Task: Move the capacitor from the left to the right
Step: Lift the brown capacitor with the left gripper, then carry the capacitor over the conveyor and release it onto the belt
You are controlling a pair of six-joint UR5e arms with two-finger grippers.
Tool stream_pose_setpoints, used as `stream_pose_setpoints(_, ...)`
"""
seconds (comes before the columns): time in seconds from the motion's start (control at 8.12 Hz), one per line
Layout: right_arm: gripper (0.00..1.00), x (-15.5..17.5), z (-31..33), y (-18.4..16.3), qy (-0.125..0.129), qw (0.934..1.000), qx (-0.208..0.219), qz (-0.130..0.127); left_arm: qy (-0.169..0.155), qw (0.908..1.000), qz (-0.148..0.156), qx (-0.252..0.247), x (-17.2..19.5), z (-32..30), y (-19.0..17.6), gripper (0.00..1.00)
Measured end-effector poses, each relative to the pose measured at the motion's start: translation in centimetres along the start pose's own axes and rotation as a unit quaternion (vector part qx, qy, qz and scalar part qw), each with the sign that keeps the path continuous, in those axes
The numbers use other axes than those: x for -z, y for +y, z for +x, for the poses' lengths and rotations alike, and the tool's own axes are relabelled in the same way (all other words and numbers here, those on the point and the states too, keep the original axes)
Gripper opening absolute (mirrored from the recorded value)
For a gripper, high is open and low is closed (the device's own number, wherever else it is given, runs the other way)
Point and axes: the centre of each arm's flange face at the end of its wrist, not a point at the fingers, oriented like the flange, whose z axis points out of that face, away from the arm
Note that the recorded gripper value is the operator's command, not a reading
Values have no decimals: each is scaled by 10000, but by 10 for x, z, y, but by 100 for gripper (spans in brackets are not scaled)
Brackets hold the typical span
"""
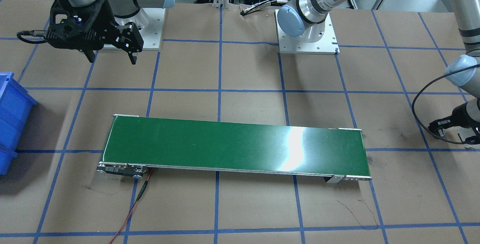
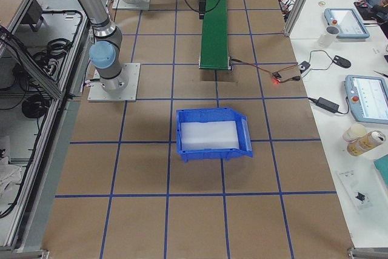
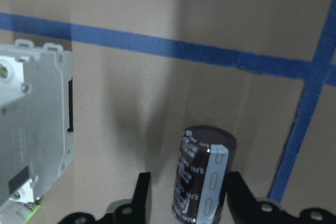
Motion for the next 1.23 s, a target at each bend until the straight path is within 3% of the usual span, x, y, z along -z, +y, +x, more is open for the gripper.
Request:
stream_pose_setpoints(0.12,100,0,0,0,-2,10000,0,-1,30,10000,3,-1,-2,1,-1,0)
stream_pose_setpoints(0.37,100,0,0,0,5,10000,-5,-1,80,9999,65,-62,4,1,-1,0)
stream_pose_setpoints(0.62,100,0,1,0,16,10000,-1,-4,135,9997,137,-122,36,7,6,0)
stream_pose_setpoints(0.86,100,0,0,0,7,10000,0,-3,181,9979,433,-436,117,53,15,0)
stream_pose_setpoints(1.23,100,0,0,0,5,10000,5,-7,-59,9855,1105,-1283,215,204,10,0)
